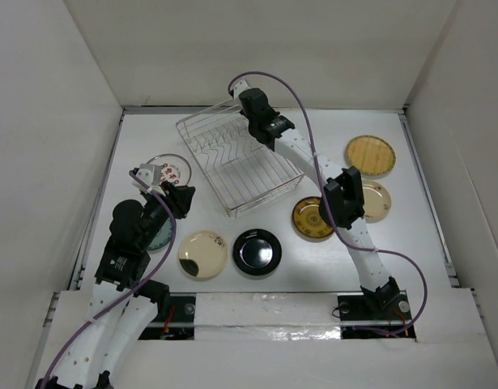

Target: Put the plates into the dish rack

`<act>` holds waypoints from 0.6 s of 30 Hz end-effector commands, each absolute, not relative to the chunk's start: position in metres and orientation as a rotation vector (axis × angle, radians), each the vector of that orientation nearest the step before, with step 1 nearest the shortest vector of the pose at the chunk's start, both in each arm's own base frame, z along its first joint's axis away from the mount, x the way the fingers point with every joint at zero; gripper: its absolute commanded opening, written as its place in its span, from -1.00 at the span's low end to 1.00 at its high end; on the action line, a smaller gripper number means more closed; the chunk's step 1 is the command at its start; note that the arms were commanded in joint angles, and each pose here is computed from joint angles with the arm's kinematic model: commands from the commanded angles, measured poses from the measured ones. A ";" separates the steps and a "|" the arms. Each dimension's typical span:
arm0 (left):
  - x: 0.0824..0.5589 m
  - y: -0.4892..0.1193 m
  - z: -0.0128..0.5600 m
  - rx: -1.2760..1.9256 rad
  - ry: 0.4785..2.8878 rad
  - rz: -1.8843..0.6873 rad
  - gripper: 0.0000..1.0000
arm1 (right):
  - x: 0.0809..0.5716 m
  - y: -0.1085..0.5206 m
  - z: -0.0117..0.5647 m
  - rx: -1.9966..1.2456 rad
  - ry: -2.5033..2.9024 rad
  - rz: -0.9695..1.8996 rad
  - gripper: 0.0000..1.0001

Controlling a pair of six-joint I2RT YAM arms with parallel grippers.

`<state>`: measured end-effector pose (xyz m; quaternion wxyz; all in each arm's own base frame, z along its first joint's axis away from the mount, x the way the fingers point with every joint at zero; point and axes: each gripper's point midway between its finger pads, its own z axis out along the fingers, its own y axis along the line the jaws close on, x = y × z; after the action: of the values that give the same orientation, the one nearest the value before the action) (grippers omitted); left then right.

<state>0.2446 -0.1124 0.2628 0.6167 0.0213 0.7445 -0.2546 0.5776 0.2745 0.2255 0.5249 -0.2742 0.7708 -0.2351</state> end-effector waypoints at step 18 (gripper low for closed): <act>0.247 -0.117 0.280 0.083 1.647 -0.602 -0.60 | 0.573 0.219 0.349 -0.118 1.687 -0.209 -0.28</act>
<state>0.2443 -0.1130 0.2626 0.6159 0.0225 0.7447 -0.2559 0.5792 0.2683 0.2355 0.5648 -0.2018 0.7790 -0.1829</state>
